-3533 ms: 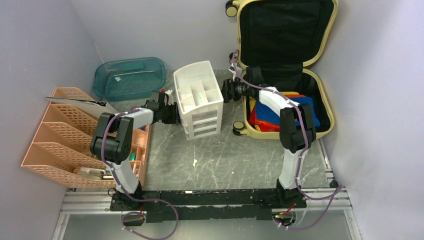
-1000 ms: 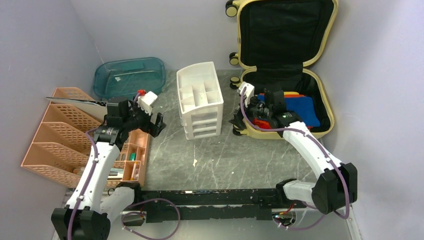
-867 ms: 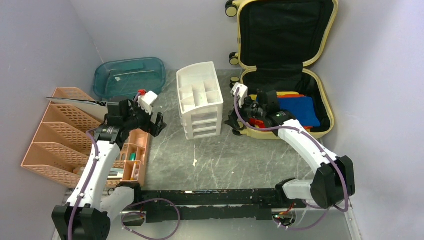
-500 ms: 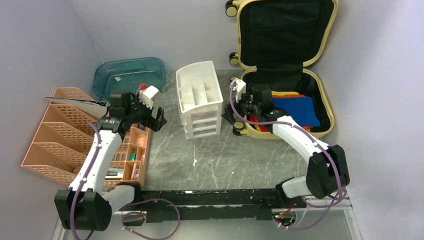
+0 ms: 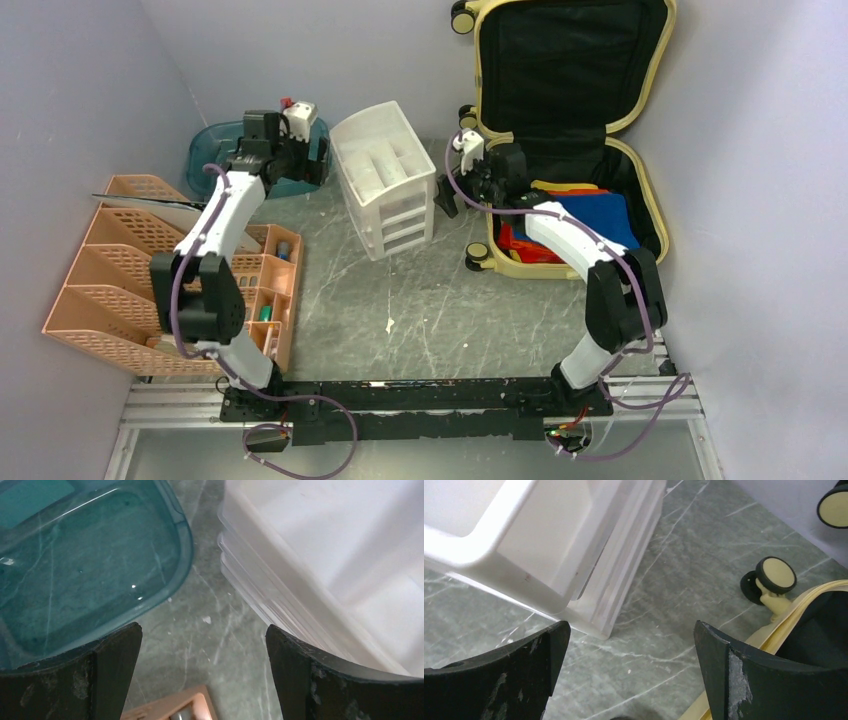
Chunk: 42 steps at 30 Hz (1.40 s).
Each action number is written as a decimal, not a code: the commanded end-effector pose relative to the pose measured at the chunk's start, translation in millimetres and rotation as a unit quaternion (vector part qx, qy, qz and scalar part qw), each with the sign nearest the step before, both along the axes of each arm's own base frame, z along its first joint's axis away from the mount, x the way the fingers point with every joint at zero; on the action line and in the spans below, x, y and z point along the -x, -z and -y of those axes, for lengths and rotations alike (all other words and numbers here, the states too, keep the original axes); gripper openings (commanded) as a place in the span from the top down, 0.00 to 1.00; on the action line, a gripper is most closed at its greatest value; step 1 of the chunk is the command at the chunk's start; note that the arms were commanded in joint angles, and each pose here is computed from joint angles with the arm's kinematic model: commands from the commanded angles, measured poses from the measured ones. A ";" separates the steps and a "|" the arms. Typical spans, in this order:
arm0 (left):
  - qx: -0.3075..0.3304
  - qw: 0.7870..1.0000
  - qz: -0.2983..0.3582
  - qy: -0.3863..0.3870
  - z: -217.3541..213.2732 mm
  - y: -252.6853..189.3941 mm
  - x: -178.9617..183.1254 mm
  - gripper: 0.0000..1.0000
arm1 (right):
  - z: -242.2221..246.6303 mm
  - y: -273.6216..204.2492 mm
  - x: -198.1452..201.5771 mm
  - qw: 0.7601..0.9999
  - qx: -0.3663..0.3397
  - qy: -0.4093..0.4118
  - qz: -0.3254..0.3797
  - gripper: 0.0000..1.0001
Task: Open, take out, and arrange the luggage
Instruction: Adjust the storage box at the center of the board.
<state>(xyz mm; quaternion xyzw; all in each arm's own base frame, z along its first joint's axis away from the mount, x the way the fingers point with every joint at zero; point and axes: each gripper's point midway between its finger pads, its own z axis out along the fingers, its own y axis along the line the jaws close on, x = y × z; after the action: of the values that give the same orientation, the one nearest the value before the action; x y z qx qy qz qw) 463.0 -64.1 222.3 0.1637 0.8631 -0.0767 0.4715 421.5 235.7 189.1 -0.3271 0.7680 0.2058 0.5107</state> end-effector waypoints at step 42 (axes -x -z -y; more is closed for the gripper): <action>0.162 0.984 -0.044 0.061 85.4 33.1 19.1 0.04 | -23.3 -76.4 -32.4 0.996 -0.048 -0.036 -0.060 0.00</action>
<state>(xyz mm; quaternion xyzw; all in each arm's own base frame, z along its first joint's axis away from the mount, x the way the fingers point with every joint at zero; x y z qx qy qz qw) 433.3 -134.2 172.0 0.1391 0.8672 -0.2165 0.4263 432.3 261.5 250.0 -0.3328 0.7705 0.3134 0.4442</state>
